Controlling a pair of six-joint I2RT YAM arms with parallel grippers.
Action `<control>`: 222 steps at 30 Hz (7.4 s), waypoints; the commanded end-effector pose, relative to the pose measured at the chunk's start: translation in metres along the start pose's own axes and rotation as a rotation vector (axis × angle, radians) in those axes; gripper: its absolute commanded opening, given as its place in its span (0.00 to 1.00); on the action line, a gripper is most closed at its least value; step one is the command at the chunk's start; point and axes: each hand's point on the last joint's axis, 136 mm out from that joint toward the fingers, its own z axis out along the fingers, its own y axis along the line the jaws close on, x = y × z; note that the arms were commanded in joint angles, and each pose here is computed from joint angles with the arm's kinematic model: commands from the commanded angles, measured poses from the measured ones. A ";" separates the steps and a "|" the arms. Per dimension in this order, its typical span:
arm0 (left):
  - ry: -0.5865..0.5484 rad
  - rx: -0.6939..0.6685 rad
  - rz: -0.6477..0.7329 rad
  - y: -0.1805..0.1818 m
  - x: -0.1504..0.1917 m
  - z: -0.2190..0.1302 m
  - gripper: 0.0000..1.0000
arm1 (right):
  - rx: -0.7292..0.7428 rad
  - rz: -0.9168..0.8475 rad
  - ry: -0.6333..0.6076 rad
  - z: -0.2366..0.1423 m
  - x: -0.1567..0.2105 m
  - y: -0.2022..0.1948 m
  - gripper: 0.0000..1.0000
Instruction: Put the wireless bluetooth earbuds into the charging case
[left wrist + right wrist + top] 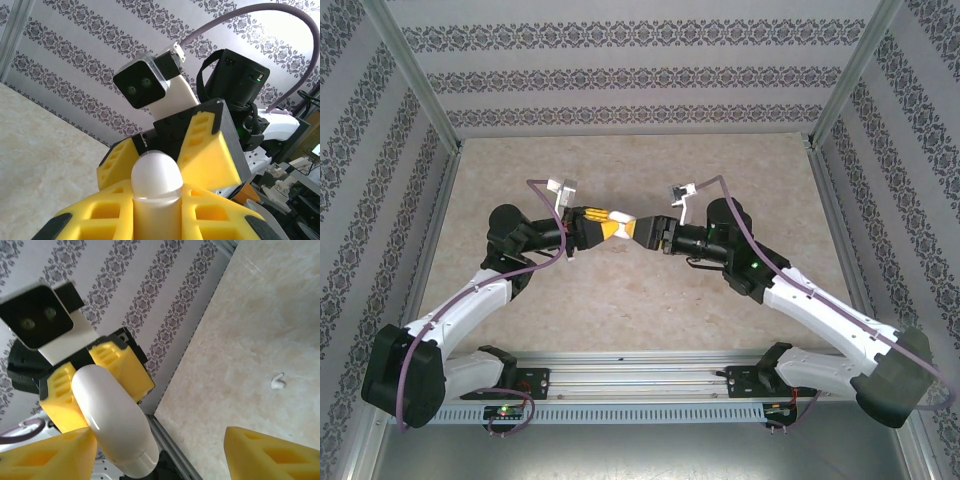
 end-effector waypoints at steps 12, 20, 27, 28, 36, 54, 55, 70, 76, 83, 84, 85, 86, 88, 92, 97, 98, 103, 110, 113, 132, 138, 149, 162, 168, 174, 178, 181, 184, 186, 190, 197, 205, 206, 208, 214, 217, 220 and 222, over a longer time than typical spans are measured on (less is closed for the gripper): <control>0.001 0.073 0.098 -0.022 -0.003 -0.002 0.09 | 0.010 0.185 -0.044 0.011 -0.015 -0.016 0.67; -0.030 0.035 0.187 -0.017 -0.008 -0.002 0.09 | 0.015 0.347 -0.030 0.024 -0.001 -0.026 0.68; -0.056 -0.010 0.281 -0.013 -0.009 -0.003 0.10 | -0.017 0.408 -0.050 0.027 -0.005 -0.021 0.62; -0.059 -0.016 0.292 -0.012 -0.008 -0.003 0.10 | -0.024 0.414 -0.051 0.028 -0.005 -0.020 0.60; -0.083 0.005 0.322 -0.018 -0.010 0.002 0.10 | -0.023 0.446 -0.081 0.032 -0.010 -0.024 0.60; -0.086 -0.020 0.352 -0.015 0.001 0.003 0.11 | -0.095 0.550 -0.130 0.041 -0.019 -0.020 0.47; -0.082 -0.024 0.357 -0.014 0.002 0.003 0.12 | -0.095 0.550 -0.133 0.041 -0.019 -0.019 0.43; -0.029 -0.039 0.355 -0.020 0.016 -0.002 0.41 | -0.052 0.376 -0.174 0.028 -0.023 -0.015 0.24; 0.025 -0.042 0.299 -0.025 0.022 -0.005 0.60 | -0.043 0.262 -0.189 0.020 -0.023 -0.011 0.23; 0.015 -0.106 0.243 -0.012 0.023 -0.008 0.54 | -0.057 0.209 -0.196 0.015 -0.024 -0.004 0.22; 0.012 -0.116 0.240 -0.009 0.023 -0.008 0.52 | -0.058 0.210 -0.196 0.014 -0.024 -0.004 0.22; 0.005 -0.121 0.244 -0.007 0.022 -0.007 0.51 | -0.059 0.210 -0.199 0.014 -0.024 -0.004 0.22; -0.004 -0.125 0.256 -0.005 0.020 -0.007 0.50 | -0.064 0.208 -0.201 0.013 -0.024 -0.003 0.22; -0.019 -0.132 0.275 -0.001 0.018 -0.006 0.48 | -0.069 0.207 -0.201 0.014 -0.023 -0.001 0.22; -0.043 -0.109 0.306 -0.002 0.011 -0.001 0.48 | -0.076 0.210 -0.195 0.015 -0.022 0.002 0.22; -0.048 -0.080 0.315 -0.002 0.006 0.004 0.45 | -0.082 0.215 -0.185 0.019 -0.021 0.004 0.22; -0.052 -0.076 0.319 -0.002 0.005 0.005 0.44 | -0.085 0.217 -0.182 0.020 -0.020 0.004 0.22; -0.063 -0.048 0.314 -0.004 0.001 0.008 0.35 | -0.091 0.221 -0.171 0.023 -0.018 0.006 0.23; -0.058 -0.041 0.313 -0.005 0.002 0.009 0.23 | -0.092 0.227 -0.164 0.025 -0.017 0.006 0.23; -0.038 -0.048 0.312 -0.004 0.006 0.008 0.16 | -0.092 0.225 -0.164 0.025 -0.017 0.006 0.24; -0.097 -0.287 0.182 0.046 -0.001 -0.047 0.05 | 0.161 0.115 -0.169 -0.006 -0.010 -0.025 0.62; -0.149 -0.372 0.159 0.072 -0.021 -0.073 0.05 | 0.366 0.091 -0.083 0.011 0.023 -0.074 0.58; -0.219 -0.607 0.147 0.131 -0.059 -0.115 0.05 | 0.673 -0.267 0.385 0.161 0.103 -0.136 0.50; -0.245 -0.722 0.159 0.178 -0.085 -0.132 0.05 | 0.834 -0.482 0.497 0.227 0.115 -0.187 0.53; -0.260 -0.695 0.128 0.189 -0.085 -0.129 0.05 | 0.870 -0.540 0.557 0.242 0.122 -0.209 0.54; -0.238 -0.689 0.124 0.194 -0.078 -0.128 0.06 | 0.894 -0.552 0.618 0.245 0.131 -0.224 0.51; -0.227 -0.689 0.125 0.195 -0.074 -0.128 0.05 | 0.923 -0.532 0.634 0.231 0.139 -0.230 0.45; -0.228 -0.679 0.114 0.196 -0.072 -0.127 0.05 | 0.930 -0.516 0.620 0.220 0.141 -0.231 0.36; -0.237 -0.666 0.107 0.196 -0.072 -0.126 0.05 | 0.932 -0.502 0.593 0.210 0.139 -0.231 0.28; -0.242 -0.657 0.100 0.195 -0.071 -0.126 0.04 | 0.933 -0.490 0.575 0.205 0.138 -0.231 0.26; -0.236 -0.625 0.089 0.190 -0.067 -0.123 0.04 | 0.936 -0.464 0.563 0.189 0.135 -0.229 0.24; -0.237 -0.547 0.097 0.175 -0.051 -0.116 0.04 | 0.896 -0.297 0.545 0.125 0.142 -0.240 0.22; -0.191 -0.480 0.103 0.162 -0.029 -0.100 0.04 | 0.928 -0.066 0.683 0.027 0.169 -0.257 0.24; -0.178 -0.478 0.098 0.162 -0.024 -0.098 0.04 | 0.930 -0.044 0.708 0.018 0.172 -0.256 0.24; -0.158 -0.468 0.096 0.161 -0.017 -0.092 0.04 | 0.921 -0.017 0.737 0.007 0.173 -0.253 0.24; -0.110 -0.431 0.089 0.154 0.001 -0.074 0.04 | 0.762 0.162 0.776 0.005 0.171 -0.239 0.27; -0.088 -0.418 0.086 0.150 0.007 -0.068 0.04 | 0.674 0.314 0.781 0.006 0.167 -0.237 0.31; -0.064 -0.407 0.084 0.147 0.016 -0.063 0.04 | 0.652 0.435 0.747 0.002 0.158 -0.245 0.34; -0.051 -0.401 0.083 0.144 0.021 -0.060 0.04 | 0.654 0.489 0.721 -0.002 0.151 -0.251 0.39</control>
